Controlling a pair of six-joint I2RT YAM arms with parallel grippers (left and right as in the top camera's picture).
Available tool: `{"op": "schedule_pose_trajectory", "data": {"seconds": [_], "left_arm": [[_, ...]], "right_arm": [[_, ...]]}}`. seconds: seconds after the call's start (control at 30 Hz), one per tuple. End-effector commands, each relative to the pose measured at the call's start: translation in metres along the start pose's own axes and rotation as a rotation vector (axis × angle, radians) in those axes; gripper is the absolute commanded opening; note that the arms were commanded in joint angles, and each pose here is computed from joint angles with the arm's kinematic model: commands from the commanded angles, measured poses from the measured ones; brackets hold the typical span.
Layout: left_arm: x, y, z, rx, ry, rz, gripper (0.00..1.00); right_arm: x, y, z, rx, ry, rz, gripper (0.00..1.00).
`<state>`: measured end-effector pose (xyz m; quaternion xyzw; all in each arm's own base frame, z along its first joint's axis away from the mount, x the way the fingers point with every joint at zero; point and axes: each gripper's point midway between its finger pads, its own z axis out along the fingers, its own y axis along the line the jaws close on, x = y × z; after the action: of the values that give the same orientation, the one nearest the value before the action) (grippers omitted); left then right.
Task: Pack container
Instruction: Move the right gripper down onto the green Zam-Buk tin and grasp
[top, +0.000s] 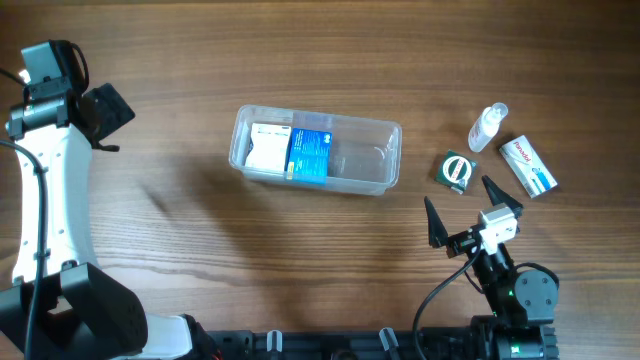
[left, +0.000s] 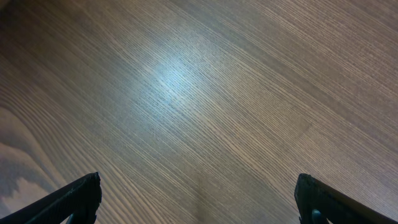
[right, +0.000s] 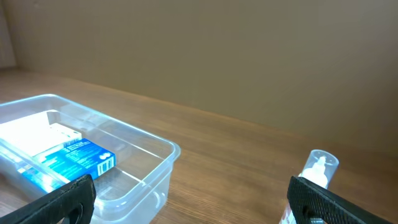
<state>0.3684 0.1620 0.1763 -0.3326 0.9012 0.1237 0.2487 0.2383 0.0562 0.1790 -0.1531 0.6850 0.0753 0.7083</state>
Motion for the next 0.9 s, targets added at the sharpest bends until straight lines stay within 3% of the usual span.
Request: {"op": "schedule_pose_trajectory", "data": {"seconds": [0.0, 0.13, 0.3, 0.6, 0.87], "left_arm": [[-0.006, 0.004, -0.007, -0.008, -0.025, -0.007, 1.00], [-0.006, 0.004, -0.007, -0.007, -0.025, -0.007, 1.00], [-0.005, 0.003, -0.007, -0.006, -0.025, -0.006, 1.00], [-0.005, 0.003, -0.007, -0.006, -0.025, -0.006, 1.00], [-0.006, 0.003, -0.007, -0.006, -0.025, -0.006, 1.00]], "right_arm": [[-0.004, -0.001, -0.003, 0.003, 0.035, 0.133, 1.00], [-0.031, -0.021, -0.012, 0.121, 0.123, 0.269, 1.00], [-0.045, -0.041, -0.012, 0.227, 0.369, 0.313, 1.00], [0.015, -0.051, 0.037, 0.221, 0.994, 0.420, 1.00], [0.075, -0.052, 0.061, 0.251, 1.175, 0.515, 1.00]]}}
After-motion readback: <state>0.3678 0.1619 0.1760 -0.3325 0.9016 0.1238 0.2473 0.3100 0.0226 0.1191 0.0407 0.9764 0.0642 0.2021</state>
